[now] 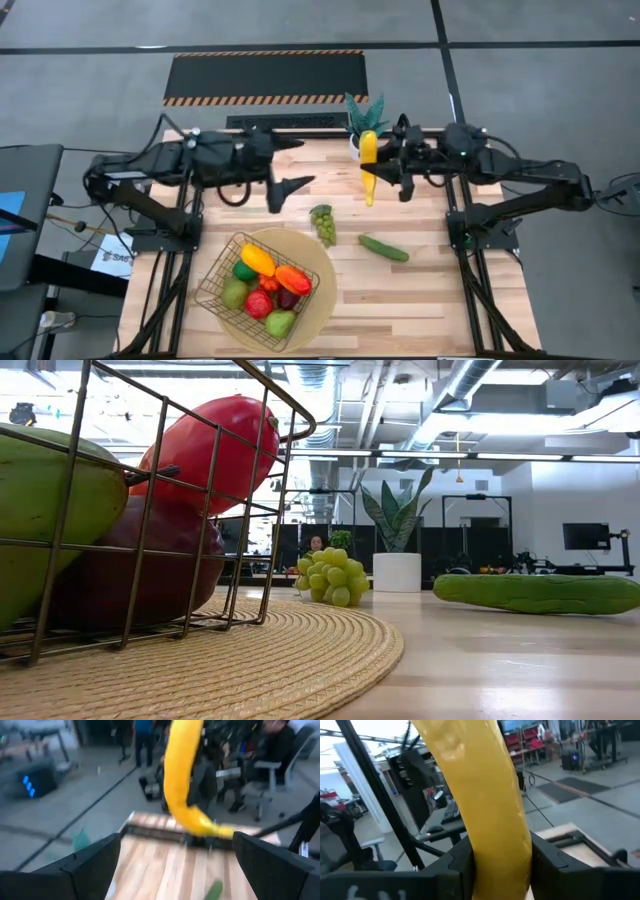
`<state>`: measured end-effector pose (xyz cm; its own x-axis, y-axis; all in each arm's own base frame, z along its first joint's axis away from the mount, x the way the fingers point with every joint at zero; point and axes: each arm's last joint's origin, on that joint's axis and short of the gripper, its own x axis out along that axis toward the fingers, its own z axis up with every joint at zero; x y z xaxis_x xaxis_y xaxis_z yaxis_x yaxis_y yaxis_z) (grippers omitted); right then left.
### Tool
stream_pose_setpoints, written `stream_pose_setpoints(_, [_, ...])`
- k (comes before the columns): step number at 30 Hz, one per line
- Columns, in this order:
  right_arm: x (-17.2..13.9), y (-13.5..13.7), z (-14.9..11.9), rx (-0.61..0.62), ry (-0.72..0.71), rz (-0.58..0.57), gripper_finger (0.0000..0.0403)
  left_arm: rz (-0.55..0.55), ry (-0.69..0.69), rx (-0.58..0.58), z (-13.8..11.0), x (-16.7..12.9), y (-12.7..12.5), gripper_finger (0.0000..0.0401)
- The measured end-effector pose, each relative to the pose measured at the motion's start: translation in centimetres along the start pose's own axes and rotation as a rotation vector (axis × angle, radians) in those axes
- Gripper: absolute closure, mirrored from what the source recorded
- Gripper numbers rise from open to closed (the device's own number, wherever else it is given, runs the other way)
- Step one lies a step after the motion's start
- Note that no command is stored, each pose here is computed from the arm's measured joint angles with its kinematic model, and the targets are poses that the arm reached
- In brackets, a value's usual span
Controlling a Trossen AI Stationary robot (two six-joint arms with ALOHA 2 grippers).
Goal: Build produce basket
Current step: Put the banana into the mesh basket
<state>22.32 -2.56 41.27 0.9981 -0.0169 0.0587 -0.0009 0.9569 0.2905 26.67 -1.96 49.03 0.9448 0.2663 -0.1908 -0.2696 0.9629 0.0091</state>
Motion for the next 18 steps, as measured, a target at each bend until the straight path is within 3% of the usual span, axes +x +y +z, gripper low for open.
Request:
stream_pose_setpoints(9, [1.9, 0.9, 0.4, -0.016, 0.017, 0.031, 0.0246, -0.142, -0.196, 0.005, 0.9, 5.4, 0.8, 0.0030])
stream_pose_setpoints(13, [2.8, 1.3, -0.2, -0.016, 0.035, 0.049, 0.0247, -0.175, -0.147, -0.012, -0.1, 7.6, 0.8, 0.0030])
stream_pose_setpoints(18, [3.6, 1.4, -1.0, -0.015, 0.062, 0.055, 0.0242, -0.250, -0.211, -0.026, -0.1, 9.2, 0.4, 0.0030])
